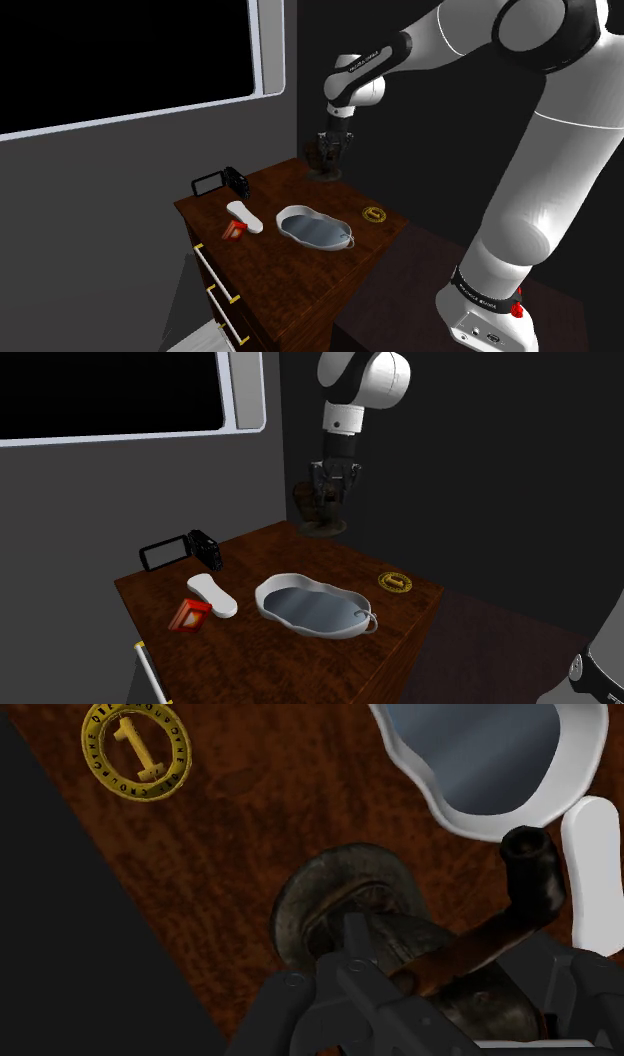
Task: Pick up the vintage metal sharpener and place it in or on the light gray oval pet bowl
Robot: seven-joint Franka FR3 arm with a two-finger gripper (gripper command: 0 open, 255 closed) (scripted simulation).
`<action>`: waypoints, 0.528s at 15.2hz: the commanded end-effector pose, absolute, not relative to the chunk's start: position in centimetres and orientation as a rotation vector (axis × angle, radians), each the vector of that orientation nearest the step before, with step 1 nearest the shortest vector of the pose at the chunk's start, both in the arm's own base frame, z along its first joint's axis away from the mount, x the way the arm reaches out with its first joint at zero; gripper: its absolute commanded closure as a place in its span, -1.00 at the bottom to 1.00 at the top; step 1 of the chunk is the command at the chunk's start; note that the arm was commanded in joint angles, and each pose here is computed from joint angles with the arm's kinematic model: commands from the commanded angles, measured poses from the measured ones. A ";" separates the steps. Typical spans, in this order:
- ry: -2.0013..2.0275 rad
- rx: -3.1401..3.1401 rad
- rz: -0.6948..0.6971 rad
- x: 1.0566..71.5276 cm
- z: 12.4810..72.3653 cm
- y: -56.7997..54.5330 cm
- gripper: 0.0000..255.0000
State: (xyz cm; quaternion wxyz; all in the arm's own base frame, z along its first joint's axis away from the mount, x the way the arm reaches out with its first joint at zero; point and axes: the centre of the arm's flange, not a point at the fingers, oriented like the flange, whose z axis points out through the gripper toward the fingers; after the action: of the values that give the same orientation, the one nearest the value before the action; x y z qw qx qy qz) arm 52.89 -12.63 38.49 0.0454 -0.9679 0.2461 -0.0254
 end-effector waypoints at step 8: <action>0.753 -2.956 -0.081 46.4 39.1 -2.6 1.00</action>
State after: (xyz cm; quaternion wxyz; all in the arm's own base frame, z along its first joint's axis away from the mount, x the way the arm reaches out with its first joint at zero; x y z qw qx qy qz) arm 47.38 -3.73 38.84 0.0456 -0.9679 0.2458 -0.0253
